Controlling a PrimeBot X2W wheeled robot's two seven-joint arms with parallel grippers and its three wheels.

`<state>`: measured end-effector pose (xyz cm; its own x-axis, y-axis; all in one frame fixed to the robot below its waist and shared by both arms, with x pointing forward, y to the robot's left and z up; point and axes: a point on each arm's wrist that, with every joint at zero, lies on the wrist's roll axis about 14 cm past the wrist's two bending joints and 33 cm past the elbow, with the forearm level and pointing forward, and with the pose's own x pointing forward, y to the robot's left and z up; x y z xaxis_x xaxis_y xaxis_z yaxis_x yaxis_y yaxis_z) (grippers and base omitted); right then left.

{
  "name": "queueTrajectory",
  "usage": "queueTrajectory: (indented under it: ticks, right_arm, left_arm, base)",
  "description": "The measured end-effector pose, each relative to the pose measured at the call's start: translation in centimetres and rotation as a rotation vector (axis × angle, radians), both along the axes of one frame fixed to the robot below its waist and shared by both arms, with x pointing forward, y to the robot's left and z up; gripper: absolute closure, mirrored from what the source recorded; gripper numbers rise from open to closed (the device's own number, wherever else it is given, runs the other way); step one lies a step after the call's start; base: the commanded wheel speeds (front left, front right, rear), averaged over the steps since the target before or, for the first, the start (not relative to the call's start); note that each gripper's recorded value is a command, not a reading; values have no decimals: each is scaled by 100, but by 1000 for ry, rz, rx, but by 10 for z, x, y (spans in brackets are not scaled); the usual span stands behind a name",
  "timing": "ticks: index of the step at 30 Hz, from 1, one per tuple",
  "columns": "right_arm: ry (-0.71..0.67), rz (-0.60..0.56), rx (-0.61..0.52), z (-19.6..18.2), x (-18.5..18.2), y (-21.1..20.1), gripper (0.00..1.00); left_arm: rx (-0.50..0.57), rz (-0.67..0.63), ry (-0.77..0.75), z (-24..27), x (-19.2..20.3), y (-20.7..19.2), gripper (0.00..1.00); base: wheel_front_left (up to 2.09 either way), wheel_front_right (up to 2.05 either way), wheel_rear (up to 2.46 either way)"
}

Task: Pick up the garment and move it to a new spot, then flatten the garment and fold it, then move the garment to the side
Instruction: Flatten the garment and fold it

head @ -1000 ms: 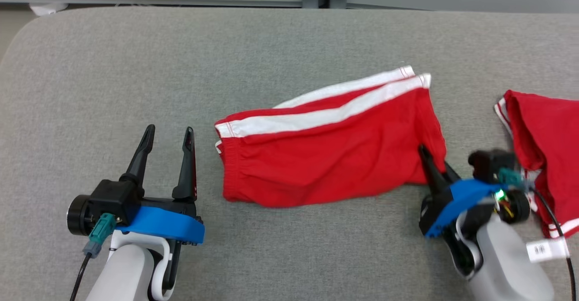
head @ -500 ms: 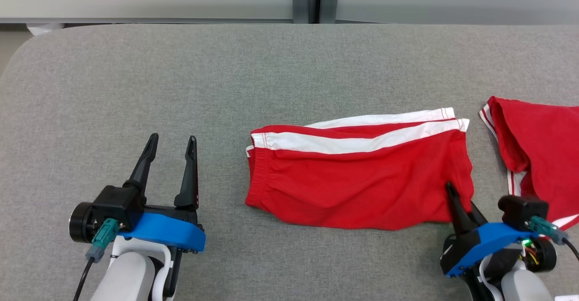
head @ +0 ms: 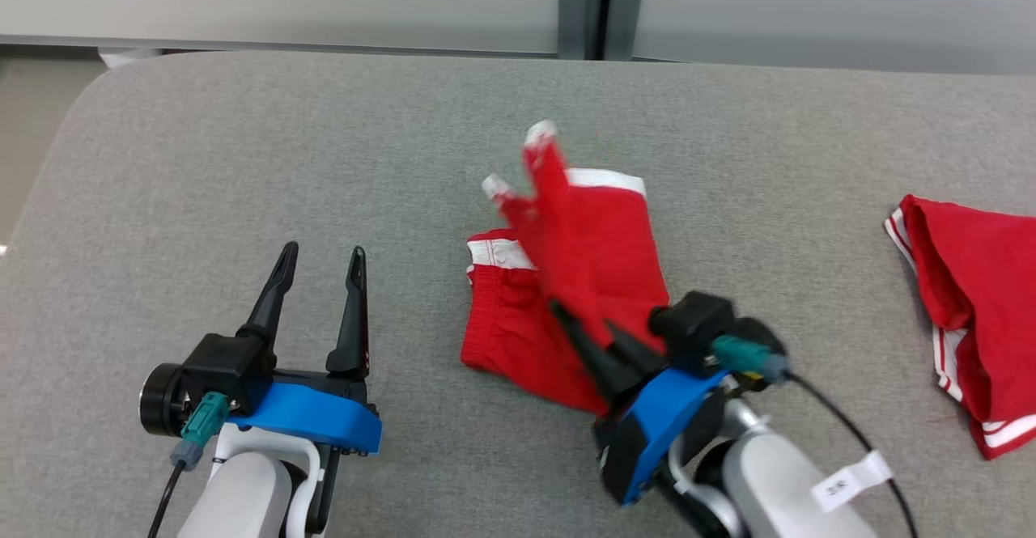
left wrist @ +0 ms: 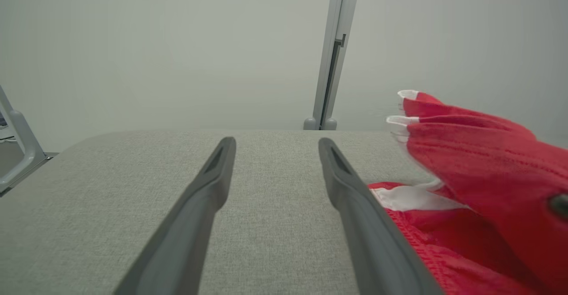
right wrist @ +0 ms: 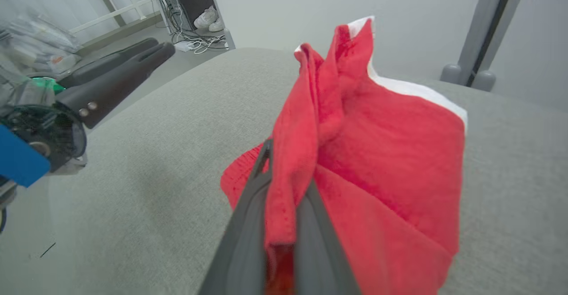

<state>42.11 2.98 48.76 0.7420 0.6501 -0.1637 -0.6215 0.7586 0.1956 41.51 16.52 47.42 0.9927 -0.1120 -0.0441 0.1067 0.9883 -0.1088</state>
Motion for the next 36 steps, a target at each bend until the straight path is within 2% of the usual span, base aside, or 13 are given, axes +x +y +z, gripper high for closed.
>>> queueTrajectory:
  ticks: [4,7,8,9,10,15,19,22,27,33,36]
  right_arm:
    - [88,132,12,-20,-27,36,100]
    - [155,184,0,-39,-42,48,99]
    - [166,191,-2,-42,-44,49,58]
    - [167,194,1,-43,-46,50,58]
    - [159,195,15,-41,-46,51,0]
    - [14,156,102,-8,-30,49,0]
    - [-100,71,146,18,-13,29,0]
    - [-168,-46,147,31,4,-4,0]
    - [-214,-274,83,33,18,-84,0]
    - [-185,-500,-6,20,4,-167,0]
    - [-171,-564,-34,17,-6,-189,0]
  left_arm:
    - [-2,14,0,0,-3,5,0]
    - [-7,23,2,-1,-3,6,0]
    - [-9,25,4,-2,-4,7,0]
    - [-10,26,5,-2,-4,8,0]
    - [-10,26,6,-3,-3,7,0]
    - [-8,23,9,-4,-3,6,0]
    - [1,17,-2,-1,-2,5,0]
    - [11,14,-5,0,-3,4,0]
    - [28,4,-12,2,-5,2,0]
    - [46,-19,-15,5,-7,-2,0]
    - [53,-28,-15,6,-8,-3,0]
  base:
    - [0,0,0]
    - [0,0,0]
    - [0,0,0]
    - [0,0,0]
    - [0,0,0]
    - [0,0,0]
    - [0,0,0]
    - [0,0,0]
    - [0,0,0]
    - [0,0,0]
    - [0,0,0]
